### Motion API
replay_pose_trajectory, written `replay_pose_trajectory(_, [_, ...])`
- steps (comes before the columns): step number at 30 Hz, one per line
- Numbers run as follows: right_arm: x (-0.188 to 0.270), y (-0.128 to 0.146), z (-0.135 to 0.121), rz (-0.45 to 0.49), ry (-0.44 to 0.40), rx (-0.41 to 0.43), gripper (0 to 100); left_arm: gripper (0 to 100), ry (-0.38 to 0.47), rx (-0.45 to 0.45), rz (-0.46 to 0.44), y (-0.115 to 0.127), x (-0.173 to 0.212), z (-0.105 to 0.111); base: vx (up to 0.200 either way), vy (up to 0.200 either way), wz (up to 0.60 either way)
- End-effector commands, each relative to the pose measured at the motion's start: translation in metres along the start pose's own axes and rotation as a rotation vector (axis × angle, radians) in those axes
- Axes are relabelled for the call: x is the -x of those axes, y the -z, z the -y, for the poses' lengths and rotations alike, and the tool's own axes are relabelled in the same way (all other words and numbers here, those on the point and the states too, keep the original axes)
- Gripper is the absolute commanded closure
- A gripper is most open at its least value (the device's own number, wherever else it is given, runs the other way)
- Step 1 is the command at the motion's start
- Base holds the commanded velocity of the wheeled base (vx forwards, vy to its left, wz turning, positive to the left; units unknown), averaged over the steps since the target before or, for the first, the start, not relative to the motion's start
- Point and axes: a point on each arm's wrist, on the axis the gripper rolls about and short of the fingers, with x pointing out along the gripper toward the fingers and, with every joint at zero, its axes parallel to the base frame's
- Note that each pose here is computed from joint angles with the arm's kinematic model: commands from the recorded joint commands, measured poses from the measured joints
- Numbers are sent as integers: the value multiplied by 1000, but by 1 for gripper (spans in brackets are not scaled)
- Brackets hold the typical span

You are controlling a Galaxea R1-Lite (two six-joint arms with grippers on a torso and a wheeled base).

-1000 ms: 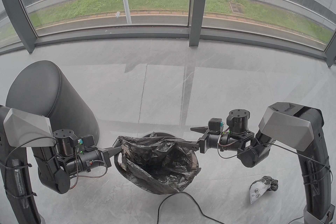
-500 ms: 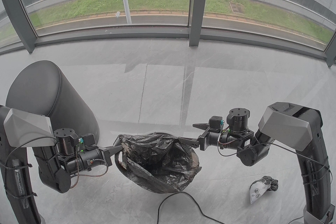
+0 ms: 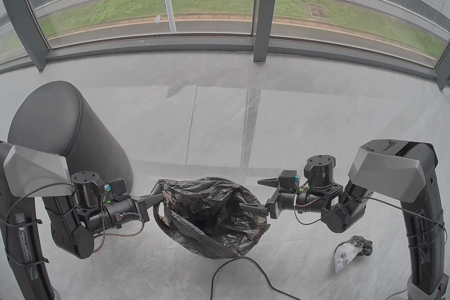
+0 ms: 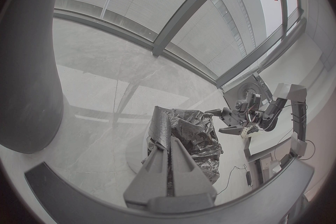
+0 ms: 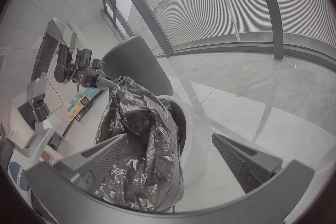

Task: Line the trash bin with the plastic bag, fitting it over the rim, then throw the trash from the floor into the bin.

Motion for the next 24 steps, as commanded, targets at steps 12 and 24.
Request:
replay_pose_trajectory(12, [-31, -2, 16, 70, -2, 60, 100, 100, 4, -4, 2, -2, 4, 4, 0, 0, 0])
replay_pose_trajectory(24, [-34, -23, 8, 120, -17, 94, 100, 100, -9, 8, -7, 2, 3, -1, 0, 0, 0])
